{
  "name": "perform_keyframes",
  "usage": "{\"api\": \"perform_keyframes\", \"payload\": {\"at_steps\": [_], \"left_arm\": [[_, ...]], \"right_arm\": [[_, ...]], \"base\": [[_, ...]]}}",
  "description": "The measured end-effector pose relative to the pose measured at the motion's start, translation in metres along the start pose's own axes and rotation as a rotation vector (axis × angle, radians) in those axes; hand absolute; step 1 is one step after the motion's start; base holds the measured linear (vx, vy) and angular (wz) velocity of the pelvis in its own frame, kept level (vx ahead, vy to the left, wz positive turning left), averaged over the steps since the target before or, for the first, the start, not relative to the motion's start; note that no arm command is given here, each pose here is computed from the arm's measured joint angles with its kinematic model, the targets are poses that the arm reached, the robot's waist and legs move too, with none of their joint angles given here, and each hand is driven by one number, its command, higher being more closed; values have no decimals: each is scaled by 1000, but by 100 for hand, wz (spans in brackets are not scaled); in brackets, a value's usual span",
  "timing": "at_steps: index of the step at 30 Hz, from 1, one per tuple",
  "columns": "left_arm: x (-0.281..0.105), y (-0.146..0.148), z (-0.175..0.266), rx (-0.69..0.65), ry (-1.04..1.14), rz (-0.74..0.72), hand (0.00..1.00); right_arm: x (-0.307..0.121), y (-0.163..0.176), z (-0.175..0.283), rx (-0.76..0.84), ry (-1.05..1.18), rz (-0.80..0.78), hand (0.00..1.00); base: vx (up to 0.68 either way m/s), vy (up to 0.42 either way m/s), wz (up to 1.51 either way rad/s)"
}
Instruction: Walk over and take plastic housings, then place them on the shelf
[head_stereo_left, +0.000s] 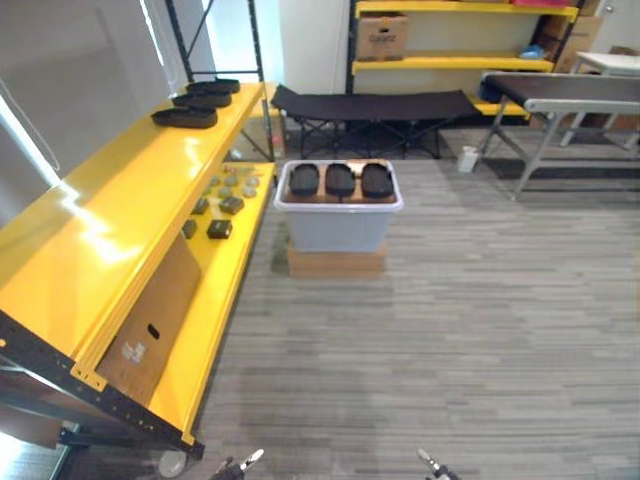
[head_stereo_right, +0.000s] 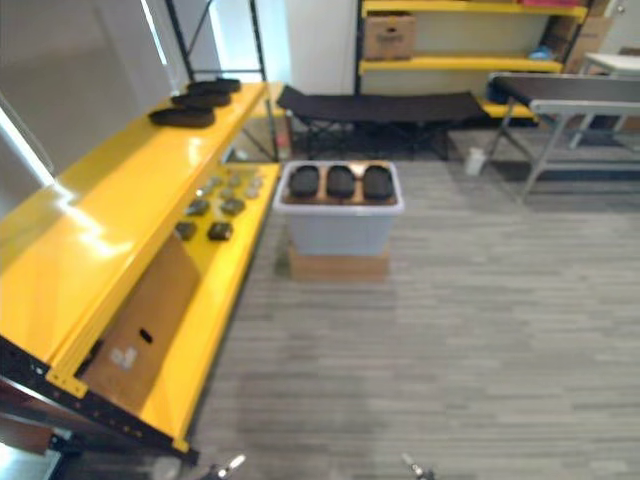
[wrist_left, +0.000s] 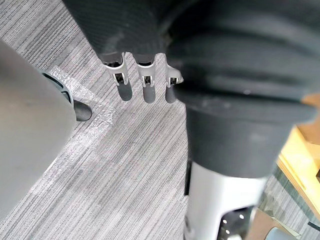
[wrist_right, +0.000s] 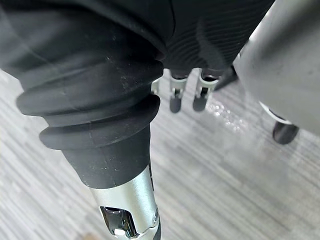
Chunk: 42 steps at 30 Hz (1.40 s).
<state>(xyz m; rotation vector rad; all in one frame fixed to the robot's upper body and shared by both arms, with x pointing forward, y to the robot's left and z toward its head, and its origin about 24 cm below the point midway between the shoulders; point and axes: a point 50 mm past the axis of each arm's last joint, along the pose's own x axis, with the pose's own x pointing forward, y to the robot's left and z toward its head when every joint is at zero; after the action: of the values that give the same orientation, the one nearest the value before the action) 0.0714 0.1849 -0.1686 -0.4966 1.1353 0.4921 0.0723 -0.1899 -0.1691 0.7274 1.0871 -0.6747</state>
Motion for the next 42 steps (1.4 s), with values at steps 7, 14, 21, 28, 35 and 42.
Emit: {"api": "perform_keyframes", "payload": {"at_steps": [7, 14, 21, 28, 35, 42], "left_arm": [[0, -1, 1, 29, 1, -9, 0], [0, -2, 2, 49, -1, -10, 0], [0, -2, 2, 54, -1, -12, 0], [1, -2, 2, 69, 4, -11, 0], [1, -1, 2, 87, 3, -3, 0], [3, -7, 15, 125, -37, -15, 0]], "right_arm": [[0, 3, 1, -29, -6, 8, 0], [1, 3, 1, -61, 1, 11, 0], [1, 3, 2, -62, -1, 3, 0], [1, 3, 3, -67, -10, 6, 0], [-1, -3, 1, -158, -5, -8, 0], [0, 1, 1, -244, -22, 12, 0]], "base": [[-41, -3, 0], [-99, 6, -2], [-16, 1, 0], [-2, 1, -5], [-56, 13, -7], [-25, -4, -1]]}}
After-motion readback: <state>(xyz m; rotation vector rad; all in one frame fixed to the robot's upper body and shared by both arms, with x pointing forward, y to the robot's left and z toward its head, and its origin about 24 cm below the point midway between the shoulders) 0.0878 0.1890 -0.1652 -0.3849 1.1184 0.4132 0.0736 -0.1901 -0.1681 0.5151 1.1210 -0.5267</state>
